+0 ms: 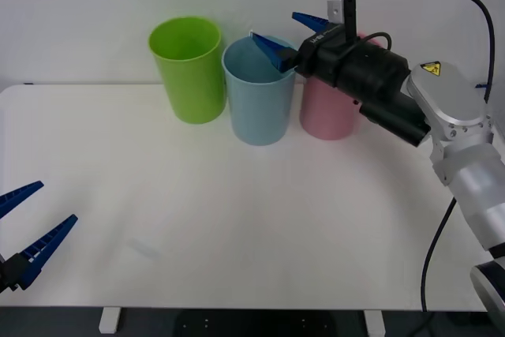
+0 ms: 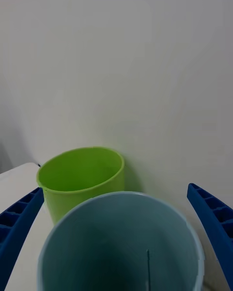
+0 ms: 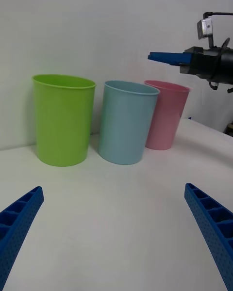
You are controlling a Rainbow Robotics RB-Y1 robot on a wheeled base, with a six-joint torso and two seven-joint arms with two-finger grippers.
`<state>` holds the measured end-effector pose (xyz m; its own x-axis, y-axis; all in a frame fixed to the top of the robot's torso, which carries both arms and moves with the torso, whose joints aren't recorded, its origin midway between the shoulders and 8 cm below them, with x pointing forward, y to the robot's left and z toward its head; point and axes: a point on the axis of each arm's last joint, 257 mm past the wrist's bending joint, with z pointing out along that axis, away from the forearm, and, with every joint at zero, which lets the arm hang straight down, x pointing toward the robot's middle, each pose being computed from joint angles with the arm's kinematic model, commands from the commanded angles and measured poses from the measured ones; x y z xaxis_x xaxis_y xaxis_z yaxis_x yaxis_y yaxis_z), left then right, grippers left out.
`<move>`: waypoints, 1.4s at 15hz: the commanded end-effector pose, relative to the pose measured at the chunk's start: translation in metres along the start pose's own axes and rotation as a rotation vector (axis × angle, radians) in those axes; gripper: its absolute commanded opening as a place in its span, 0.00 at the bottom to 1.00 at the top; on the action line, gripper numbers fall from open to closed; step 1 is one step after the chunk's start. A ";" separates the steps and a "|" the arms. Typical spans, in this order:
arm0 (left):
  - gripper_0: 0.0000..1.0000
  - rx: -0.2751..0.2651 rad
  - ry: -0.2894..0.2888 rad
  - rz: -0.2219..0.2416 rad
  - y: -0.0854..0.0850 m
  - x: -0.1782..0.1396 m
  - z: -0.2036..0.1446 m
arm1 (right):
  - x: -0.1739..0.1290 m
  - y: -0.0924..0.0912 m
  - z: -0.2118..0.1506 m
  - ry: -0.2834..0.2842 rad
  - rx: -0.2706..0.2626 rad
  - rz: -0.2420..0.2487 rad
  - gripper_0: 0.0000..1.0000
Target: Grasp the object on the table and drop it into the matching bin: aluminum can to the light blue bin, PET bottle to the pink bin.
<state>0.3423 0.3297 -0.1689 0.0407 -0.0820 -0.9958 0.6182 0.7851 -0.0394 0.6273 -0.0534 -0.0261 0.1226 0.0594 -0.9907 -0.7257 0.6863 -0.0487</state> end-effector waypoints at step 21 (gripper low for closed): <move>1.00 0.000 0.000 0.000 0.000 0.000 0.000 | 0.073 0.027 -0.290 0.155 -0.044 -0.082 1.00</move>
<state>0.3423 0.3297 -0.1689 0.0406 -0.0821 -0.9958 0.6182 0.7850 -0.0395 0.4263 -0.2351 -0.1334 0.0697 -0.0891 -0.9936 -0.7527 0.6489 -0.1110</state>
